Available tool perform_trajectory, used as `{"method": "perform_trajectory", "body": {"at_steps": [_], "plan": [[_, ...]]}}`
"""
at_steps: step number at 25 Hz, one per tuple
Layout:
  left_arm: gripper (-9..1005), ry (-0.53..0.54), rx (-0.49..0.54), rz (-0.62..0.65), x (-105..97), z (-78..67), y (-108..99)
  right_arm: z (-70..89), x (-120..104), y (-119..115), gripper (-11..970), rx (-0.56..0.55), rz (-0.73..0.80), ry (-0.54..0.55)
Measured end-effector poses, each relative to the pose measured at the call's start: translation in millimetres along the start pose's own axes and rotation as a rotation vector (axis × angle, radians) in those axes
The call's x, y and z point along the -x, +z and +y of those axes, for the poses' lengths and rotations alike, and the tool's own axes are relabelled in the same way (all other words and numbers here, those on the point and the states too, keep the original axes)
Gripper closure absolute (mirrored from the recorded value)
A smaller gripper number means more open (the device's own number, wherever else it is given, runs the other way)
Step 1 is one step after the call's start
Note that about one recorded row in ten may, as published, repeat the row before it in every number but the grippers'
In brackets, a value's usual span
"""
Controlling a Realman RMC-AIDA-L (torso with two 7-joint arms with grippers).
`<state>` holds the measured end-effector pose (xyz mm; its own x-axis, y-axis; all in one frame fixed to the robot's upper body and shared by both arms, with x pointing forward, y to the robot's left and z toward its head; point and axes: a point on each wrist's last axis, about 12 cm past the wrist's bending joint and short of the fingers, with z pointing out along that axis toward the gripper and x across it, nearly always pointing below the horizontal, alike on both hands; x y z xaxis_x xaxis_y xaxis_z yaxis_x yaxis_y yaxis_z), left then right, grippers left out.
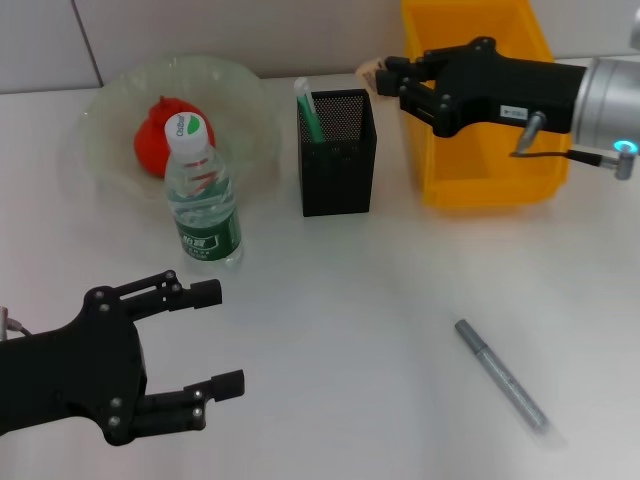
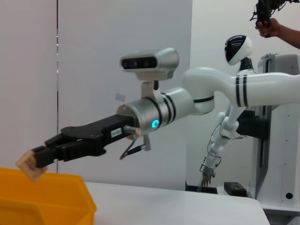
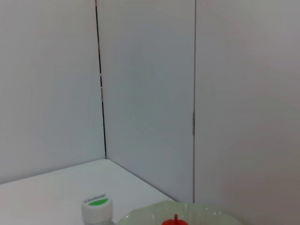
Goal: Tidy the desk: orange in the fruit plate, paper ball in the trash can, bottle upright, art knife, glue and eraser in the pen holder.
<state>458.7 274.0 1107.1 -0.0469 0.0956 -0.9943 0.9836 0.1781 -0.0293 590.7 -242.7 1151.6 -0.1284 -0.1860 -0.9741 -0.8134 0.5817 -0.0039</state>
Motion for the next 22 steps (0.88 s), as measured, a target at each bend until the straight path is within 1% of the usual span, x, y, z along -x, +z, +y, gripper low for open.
{"method": "perform_trajectory", "body": {"at_steps": [1,2,3,6,7,8,12,17,22], "plan": [[204,0.0,0.0,0.0,0.0,0.0,0.0,0.0,0.0,0.0,750,0.0,0.0,0.0],[204,0.0,-0.002,0.0,-0.1,-0.1,0.4,-3.2,-2.0,8.0,749,0.003,0.0,-0.005],[204,0.0,-0.002,0.0,-0.1,-0.1,0.4,-3.2,-2.0,8.0,748,0.003,0.0,-0.005],[204,0.001,-0.008,0.001,-0.1,-0.4,1.4,-6.3,-5.1,21.4,744,0.006,0.006,-0.006],[204,0.001,-0.009,0.002,-0.1,-0.4,1.7,-7.9,-6.7,29.2,743,0.001,0.015,-0.006],[204,0.002,-0.011,0.002,0.0,-0.4,2.1,-7.9,-6.7,29.2,742,0.001,0.015,-0.006],[204,0.004,-0.017,0.003,0.1,-0.4,3.5,-11.0,-6.8,45.0,737,-0.013,0.035,-0.014],[204,0.005,-0.018,0.004,0.2,0.1,4.1,-12.9,-7.8,52.4,731,-0.031,0.054,-0.015],[204,0.006,-0.019,0.004,0.5,0.4,4.4,-14.1,-10.2,52.1,725,-0.046,0.06,-0.009]]}}
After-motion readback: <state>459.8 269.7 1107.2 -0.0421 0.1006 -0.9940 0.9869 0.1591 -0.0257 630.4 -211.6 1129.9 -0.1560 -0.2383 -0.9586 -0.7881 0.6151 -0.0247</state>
